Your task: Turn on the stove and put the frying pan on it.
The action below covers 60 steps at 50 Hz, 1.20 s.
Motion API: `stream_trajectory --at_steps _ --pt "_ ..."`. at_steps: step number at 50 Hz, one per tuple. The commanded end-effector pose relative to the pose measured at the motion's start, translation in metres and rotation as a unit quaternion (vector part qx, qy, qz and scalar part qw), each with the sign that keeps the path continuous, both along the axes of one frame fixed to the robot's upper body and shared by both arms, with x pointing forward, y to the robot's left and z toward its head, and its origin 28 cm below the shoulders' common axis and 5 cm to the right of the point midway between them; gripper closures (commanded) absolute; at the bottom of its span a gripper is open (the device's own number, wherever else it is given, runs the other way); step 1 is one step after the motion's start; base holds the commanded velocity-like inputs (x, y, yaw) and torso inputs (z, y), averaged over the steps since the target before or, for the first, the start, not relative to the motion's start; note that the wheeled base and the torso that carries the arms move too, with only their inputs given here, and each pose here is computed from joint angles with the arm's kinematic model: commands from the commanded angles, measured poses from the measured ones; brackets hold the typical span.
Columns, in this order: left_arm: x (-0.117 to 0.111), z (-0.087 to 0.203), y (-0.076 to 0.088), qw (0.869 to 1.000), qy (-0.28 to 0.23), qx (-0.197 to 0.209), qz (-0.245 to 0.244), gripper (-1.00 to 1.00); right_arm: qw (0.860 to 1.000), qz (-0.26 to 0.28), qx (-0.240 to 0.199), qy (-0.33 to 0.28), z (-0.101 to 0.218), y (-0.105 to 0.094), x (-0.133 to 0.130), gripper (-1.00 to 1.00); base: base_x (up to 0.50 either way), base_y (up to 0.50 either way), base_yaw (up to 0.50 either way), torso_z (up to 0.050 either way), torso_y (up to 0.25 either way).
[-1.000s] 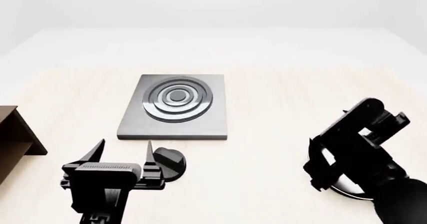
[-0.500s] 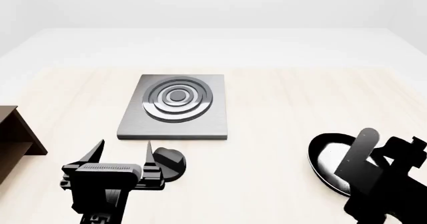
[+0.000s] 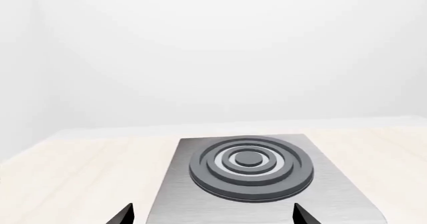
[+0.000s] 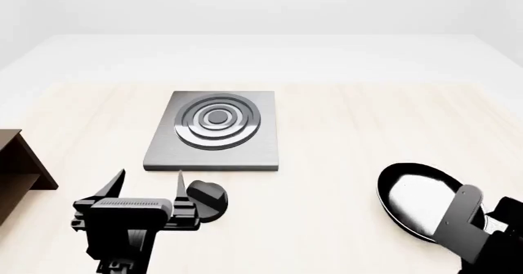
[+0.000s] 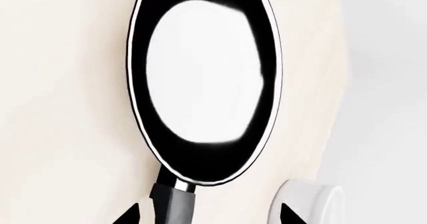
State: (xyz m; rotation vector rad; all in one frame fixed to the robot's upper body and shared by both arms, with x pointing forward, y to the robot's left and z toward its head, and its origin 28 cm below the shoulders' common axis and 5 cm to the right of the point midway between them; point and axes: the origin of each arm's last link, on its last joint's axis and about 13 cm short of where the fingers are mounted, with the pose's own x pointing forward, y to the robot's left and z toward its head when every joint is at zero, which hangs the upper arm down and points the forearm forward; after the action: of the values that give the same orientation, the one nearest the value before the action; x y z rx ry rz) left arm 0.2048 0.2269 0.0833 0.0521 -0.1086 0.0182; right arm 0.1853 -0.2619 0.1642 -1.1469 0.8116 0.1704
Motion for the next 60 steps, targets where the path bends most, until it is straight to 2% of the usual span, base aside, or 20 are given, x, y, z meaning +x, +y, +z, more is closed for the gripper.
stream_trajectory --at_steps 1,14,22,39,56,57,60 --pt "0.001 0.001 0.001 1.000 0.000 0.003 0.004 -1.00 1.000 -0.026 -0.003 0.013 -0.009 -0.011 -0.005 -1.00 0.00 0.00 0.00 0.000 0.000" --pt "0.001 0.000 0.000 1.000 0.000 0.005 0.004 -1.00 0.998 -0.041 0.001 0.049 -0.028 -0.017 -0.013 -1.00 0.00 0.00 0.00 0.000 0.000" --pt "0.001 0.000 0.000 1.000 0.001 0.004 0.004 -1.00 0.996 -0.055 -0.011 0.064 -0.039 -0.023 -0.017 -1.00 0.00 0.00 0.00 0.000 0.000" --pt "0.002 -0.003 -0.001 1.000 0.005 0.007 0.003 -1.00 0.994 -0.095 0.002 0.053 -0.051 -0.037 -0.013 -1.00 0.00 0.00 0.00 0.000 0.000" --pt "0.002 -0.004 -0.001 1.000 0.006 0.010 0.003 -1.00 0.995 -0.099 0.005 0.026 -0.066 -0.047 -0.010 -1.00 0.01 0.00 0.00 -0.003 0.000" --pt "0.003 -0.004 -0.001 1.000 0.006 0.010 0.003 -1.00 0.995 -0.101 0.008 0.022 -0.066 -0.047 -0.009 1.00 0.00 0.00 0.00 -0.010 0.000" --pt "0.002 -0.004 -0.002 1.000 0.007 0.012 0.002 -1.00 0.995 -0.094 0.015 0.019 -0.067 -0.046 -0.008 1.00 0.00 0.00 0.00 0.000 0.000"
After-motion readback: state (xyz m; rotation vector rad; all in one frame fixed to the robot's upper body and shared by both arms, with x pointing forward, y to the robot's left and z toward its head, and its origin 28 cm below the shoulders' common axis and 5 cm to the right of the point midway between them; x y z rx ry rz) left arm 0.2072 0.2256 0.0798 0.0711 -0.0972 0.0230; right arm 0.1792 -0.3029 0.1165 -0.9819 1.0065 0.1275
